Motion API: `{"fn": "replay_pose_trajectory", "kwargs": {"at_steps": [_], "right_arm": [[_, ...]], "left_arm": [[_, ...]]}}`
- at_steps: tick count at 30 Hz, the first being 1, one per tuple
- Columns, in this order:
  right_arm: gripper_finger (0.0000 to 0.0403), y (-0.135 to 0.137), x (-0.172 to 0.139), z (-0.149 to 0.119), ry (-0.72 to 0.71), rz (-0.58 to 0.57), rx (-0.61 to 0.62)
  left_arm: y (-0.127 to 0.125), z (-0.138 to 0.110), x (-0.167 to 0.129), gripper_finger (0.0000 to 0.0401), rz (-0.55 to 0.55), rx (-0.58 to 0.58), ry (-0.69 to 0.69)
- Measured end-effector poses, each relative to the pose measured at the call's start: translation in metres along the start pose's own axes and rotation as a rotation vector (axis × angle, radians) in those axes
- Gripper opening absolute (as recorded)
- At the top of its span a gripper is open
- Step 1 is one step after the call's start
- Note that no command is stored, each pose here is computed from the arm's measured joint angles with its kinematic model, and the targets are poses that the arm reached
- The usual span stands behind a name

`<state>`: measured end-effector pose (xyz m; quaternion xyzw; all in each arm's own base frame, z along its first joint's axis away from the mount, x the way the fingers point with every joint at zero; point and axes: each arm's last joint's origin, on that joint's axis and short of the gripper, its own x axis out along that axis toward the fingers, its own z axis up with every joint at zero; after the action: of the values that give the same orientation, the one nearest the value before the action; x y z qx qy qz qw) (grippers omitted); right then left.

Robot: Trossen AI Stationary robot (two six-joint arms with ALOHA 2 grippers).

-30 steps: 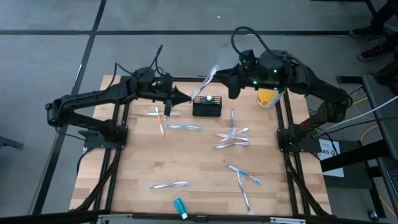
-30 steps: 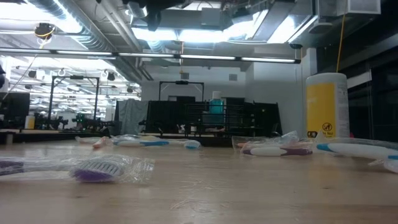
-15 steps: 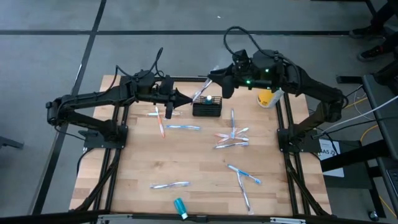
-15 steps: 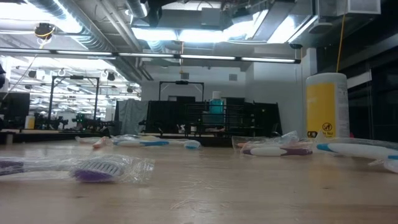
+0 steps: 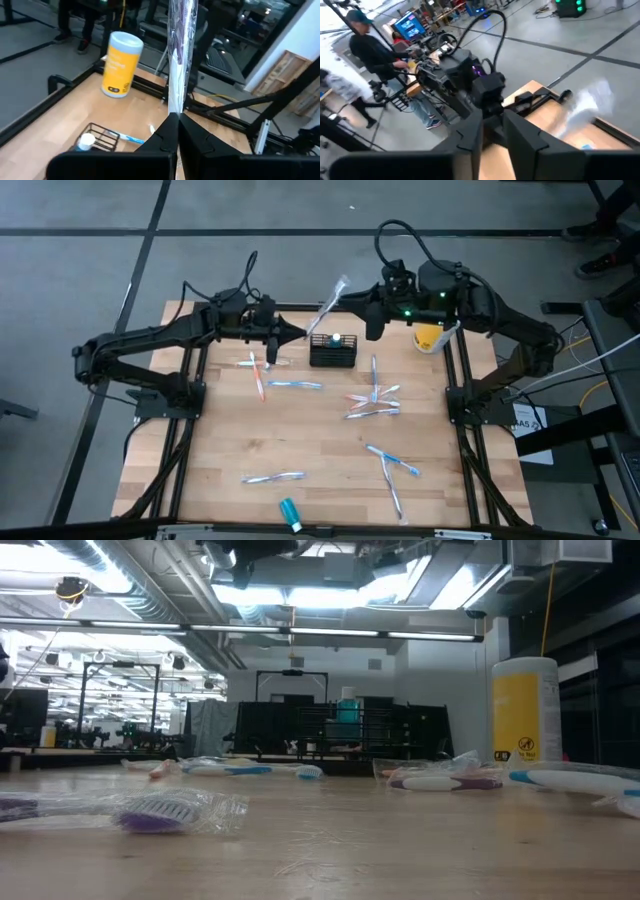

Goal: Pick & Place toothbrushing station
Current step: Put the purple toothbrush into the black mesh organizer

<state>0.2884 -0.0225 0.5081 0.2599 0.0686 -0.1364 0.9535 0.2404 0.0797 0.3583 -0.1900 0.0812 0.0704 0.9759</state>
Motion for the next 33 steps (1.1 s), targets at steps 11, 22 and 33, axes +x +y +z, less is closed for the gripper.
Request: {"fn": "replay_pose_trajectory", "kwargs": {"at_steps": [11,22,33], "right_arm": [[0.0217,-0.006,-0.003,-0.003,0.011,-0.103,0.018],[0.0230,-0.008,-0.002,0.004,-0.040,-0.074,0.027],[0.0215,-0.006,-0.002,0.007,-0.061,-0.048,0.018]], "left_arm": [[-0.017,0.006,-0.018,0.0002,-0.070,-0.003,-0.043],[-0.028,0.002,-0.016,0.0002,-0.084,-0.004,-0.035],[-0.032,0.004,-0.016,0.0002,-0.096,-0.014,-0.061]]}}
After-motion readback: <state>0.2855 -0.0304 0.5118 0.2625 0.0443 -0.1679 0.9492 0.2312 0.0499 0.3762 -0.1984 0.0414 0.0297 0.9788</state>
